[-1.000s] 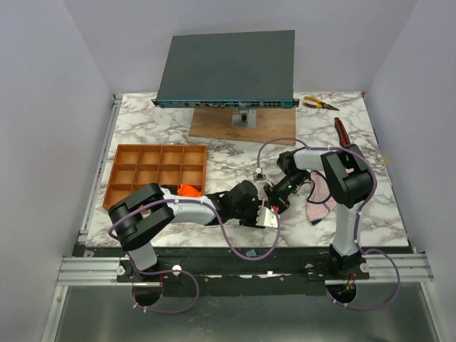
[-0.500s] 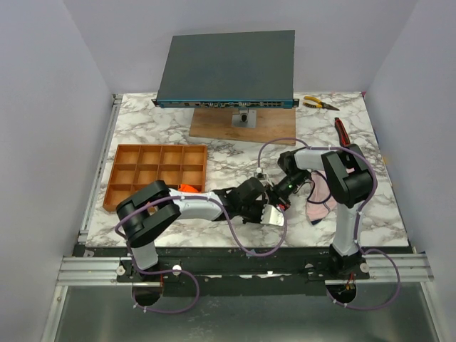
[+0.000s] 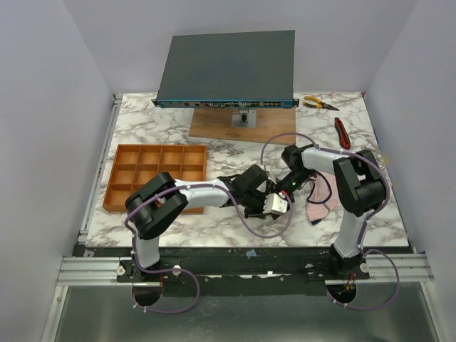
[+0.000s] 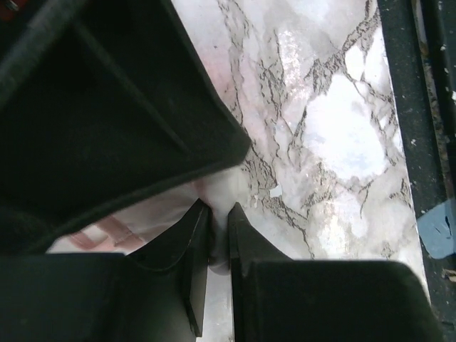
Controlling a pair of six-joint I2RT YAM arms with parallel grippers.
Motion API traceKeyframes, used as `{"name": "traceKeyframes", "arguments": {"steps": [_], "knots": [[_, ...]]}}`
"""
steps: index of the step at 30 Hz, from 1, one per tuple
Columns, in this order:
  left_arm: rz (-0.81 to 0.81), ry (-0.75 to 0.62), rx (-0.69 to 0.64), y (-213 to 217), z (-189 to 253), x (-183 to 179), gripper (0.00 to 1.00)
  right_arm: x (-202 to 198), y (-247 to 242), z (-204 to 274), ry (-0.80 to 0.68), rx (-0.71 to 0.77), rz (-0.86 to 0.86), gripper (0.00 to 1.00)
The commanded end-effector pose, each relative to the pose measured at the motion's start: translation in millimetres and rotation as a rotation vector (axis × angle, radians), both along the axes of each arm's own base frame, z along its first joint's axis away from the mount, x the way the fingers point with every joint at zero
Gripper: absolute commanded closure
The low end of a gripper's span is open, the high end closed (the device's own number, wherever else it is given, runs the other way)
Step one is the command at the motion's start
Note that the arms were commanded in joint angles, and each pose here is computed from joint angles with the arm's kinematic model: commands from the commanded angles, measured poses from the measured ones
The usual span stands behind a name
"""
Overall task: Roll the underwear
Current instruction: Roll the underwear to the center of the board.
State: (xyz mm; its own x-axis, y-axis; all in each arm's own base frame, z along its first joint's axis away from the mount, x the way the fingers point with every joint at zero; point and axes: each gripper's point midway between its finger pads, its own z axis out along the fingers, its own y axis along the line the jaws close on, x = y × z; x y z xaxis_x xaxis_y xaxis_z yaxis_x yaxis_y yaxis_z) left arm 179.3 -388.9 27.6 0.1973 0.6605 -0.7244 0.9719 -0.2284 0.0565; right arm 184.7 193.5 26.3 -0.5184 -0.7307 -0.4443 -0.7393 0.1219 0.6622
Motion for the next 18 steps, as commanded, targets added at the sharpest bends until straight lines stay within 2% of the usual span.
{"name": "traceKeyframes", "arguments": {"steps": [1,10,18], "knots": [[-0.008,0.236,0.090,23.3,-14.2,-26.6,1.00,30.0,-17.9,-8.9,-0.187,-0.084,-0.015,0.50],[0.010,0.439,0.093,24.8,-3.4,-26.0,1.00,50.9,-41.1,6.4,-0.294,-0.101,-0.164,0.47],[0.005,0.507,0.141,20.1,-2.5,-22.7,1.00,52.9,-54.1,24.0,-0.419,-0.088,-0.262,0.46]]}}
